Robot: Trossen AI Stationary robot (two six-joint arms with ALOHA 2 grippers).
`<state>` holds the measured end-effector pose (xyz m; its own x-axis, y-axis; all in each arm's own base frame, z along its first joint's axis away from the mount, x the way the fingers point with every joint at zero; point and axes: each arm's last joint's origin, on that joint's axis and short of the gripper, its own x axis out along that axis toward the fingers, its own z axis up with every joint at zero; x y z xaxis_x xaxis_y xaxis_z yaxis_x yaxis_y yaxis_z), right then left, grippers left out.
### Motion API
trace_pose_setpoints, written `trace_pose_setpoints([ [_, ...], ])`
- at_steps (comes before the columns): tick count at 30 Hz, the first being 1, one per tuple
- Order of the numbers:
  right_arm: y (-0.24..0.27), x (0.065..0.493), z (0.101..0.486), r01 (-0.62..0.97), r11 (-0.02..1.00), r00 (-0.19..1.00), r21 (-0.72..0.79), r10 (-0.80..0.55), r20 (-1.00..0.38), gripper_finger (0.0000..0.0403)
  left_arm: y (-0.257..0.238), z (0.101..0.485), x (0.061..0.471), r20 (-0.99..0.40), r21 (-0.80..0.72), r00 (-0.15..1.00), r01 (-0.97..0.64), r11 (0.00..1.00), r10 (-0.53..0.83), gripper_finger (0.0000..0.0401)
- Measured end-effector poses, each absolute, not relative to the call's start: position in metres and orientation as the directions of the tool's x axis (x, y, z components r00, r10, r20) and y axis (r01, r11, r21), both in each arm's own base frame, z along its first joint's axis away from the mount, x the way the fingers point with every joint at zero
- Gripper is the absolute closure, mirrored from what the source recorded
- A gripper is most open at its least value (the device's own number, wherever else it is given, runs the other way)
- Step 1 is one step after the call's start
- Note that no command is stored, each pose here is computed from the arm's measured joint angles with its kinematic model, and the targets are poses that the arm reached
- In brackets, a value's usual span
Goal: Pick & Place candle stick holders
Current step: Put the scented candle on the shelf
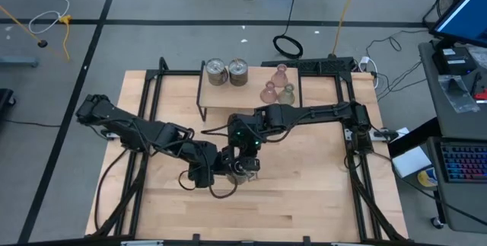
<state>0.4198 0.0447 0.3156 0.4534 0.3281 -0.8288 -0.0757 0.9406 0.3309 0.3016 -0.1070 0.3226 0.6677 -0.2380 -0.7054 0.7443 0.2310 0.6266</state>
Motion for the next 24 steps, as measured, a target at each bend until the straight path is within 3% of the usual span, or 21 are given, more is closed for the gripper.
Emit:
trace_pose_setpoints([
  [13, 0.0449, 0.4205, 0.3161, -0.133, 0.943, 0.461, 0.305, 0.332, -0.823, 0.0403, -0.1050, 0.3218, 0.3015, -0.713, 0.632, 0.674, 0.737, 0.237, -0.193, 0.0293],
  [24, 0.0506, 0.4181, 0.3162, -0.203, 0.904, 0.419, 0.375, 0.426, -0.802, 0.0403, -0.1075, 0.3227, 0.3016, -0.704, 0.623, 0.657, 0.754, 0.209, -0.271, 0.0293],
])
